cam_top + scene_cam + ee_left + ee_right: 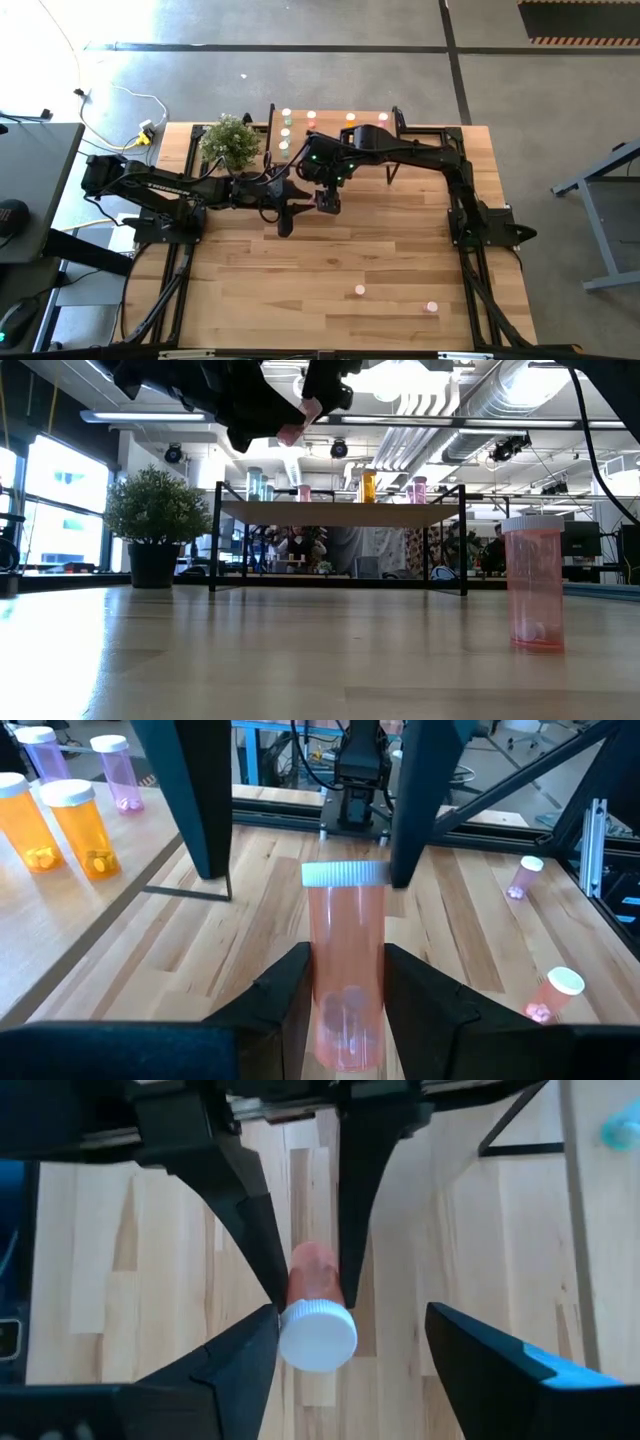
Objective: Pick and place medicine bottles onto shelf by color
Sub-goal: Put the top pink pill bottle on the shelf aligned with the other pink pill bottle
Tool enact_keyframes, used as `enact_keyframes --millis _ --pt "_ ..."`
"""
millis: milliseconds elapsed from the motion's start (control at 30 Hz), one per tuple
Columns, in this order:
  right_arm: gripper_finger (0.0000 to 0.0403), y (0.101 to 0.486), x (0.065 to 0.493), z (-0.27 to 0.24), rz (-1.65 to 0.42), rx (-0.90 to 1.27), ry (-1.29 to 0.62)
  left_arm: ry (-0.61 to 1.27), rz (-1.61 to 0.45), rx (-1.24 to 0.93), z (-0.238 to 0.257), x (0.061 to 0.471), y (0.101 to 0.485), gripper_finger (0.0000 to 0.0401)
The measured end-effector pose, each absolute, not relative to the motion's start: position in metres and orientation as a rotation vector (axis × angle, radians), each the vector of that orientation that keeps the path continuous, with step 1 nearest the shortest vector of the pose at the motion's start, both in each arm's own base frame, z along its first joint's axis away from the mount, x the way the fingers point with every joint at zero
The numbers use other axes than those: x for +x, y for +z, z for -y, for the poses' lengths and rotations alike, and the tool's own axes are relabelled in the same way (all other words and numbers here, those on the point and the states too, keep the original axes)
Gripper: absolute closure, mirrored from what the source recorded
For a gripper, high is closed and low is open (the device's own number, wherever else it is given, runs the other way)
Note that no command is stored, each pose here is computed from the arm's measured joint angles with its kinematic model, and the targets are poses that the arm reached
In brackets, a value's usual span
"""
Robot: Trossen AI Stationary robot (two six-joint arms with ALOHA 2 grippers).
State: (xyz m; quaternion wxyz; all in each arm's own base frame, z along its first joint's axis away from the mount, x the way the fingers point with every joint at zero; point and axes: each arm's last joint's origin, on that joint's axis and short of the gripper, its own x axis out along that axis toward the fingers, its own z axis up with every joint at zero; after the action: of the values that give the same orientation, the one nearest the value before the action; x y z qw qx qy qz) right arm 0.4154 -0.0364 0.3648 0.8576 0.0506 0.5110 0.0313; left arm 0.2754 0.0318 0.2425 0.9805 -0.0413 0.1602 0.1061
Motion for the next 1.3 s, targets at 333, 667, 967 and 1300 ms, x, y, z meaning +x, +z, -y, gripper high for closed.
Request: enact_keyframes --millis 333,667,967,1300 --pt "0.0158 0.398 0.392 0.03 -0.992 0.068 0.023 0.214 -0.309 -0.082 -0.032 0.276 0.244 0.0295" --pt "0.0158 0.421 0.363 0.01 -0.996 -0.051 -0.19 0.346 -0.243 -0.056 -0.027 0.276 0.247 0.0295" --pt "0.0158 0.42 0.356 -0.003 -1.034 -0.099 -0.299 0.469 -0.097 -0.056 -0.019 0.265 0.231 0.0295" --pt "0.0158 0.407 0.367 0.0 -1.027 -0.103 -0.305 0.504 -0.038 -0.067 -0.02 0.253 0.216 0.0295"
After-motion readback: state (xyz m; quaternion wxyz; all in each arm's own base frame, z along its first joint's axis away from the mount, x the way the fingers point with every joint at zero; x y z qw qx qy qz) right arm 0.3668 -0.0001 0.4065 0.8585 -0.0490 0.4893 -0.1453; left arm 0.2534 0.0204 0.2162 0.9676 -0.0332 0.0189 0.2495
